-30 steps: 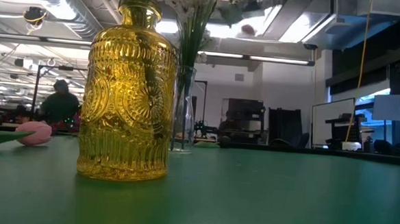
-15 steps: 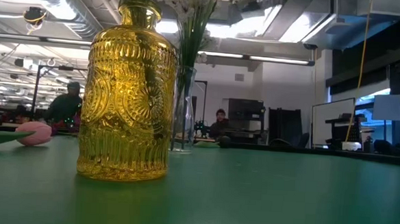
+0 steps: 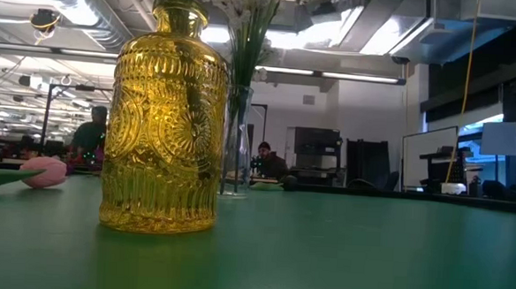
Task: Sort flowers into vase by color
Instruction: Put the top pink flower into the transparent vase
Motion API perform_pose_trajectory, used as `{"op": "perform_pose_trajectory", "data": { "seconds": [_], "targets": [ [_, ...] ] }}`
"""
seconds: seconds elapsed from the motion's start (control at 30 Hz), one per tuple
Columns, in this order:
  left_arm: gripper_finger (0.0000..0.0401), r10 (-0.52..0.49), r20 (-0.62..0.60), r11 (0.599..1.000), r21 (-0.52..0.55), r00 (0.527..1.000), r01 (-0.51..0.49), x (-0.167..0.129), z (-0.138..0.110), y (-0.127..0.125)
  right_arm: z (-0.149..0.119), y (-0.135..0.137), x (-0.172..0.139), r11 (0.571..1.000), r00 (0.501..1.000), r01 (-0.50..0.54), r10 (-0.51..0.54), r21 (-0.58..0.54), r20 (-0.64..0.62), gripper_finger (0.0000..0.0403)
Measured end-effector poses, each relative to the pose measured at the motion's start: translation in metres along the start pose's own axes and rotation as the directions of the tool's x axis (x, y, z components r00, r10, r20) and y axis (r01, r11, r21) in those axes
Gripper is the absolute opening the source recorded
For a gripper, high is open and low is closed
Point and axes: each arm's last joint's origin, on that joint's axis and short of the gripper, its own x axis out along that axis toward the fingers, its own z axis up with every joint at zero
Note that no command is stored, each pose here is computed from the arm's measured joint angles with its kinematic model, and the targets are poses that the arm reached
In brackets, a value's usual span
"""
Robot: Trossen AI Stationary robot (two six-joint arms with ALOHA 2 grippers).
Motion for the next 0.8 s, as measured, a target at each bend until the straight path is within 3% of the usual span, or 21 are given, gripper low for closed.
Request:
{"op": "perform_pose_trajectory", "data": {
  "seconds": [0.27, 0.53, 0.8],
  "targets": [
    [0.0, -0.075, 0.036, 0.997, -0.011, 0.997, 0.075, 0.014, -0.004, -0.008, 0.001, -0.004, 0.006, 0.998, 0.995, -0.042, 0.039, 0.043, 0.088, 0.0296],
    [0.0, -0.076, 0.025, 0.997, -0.011, 0.997, 0.076, 0.028, -0.013, -0.014, 0.005, -0.003, 0.009, 0.997, 0.982, -0.064, 0.054, 0.049, 0.181, 0.0296],
    [0.0, -0.077, 0.006, 0.997, -0.006, 0.997, 0.078, 0.041, -0.024, -0.02, 0.006, -0.003, 0.009, 0.997, 0.979, -0.059, 0.048, 0.05, 0.197, 0.0296]
  ]
}}
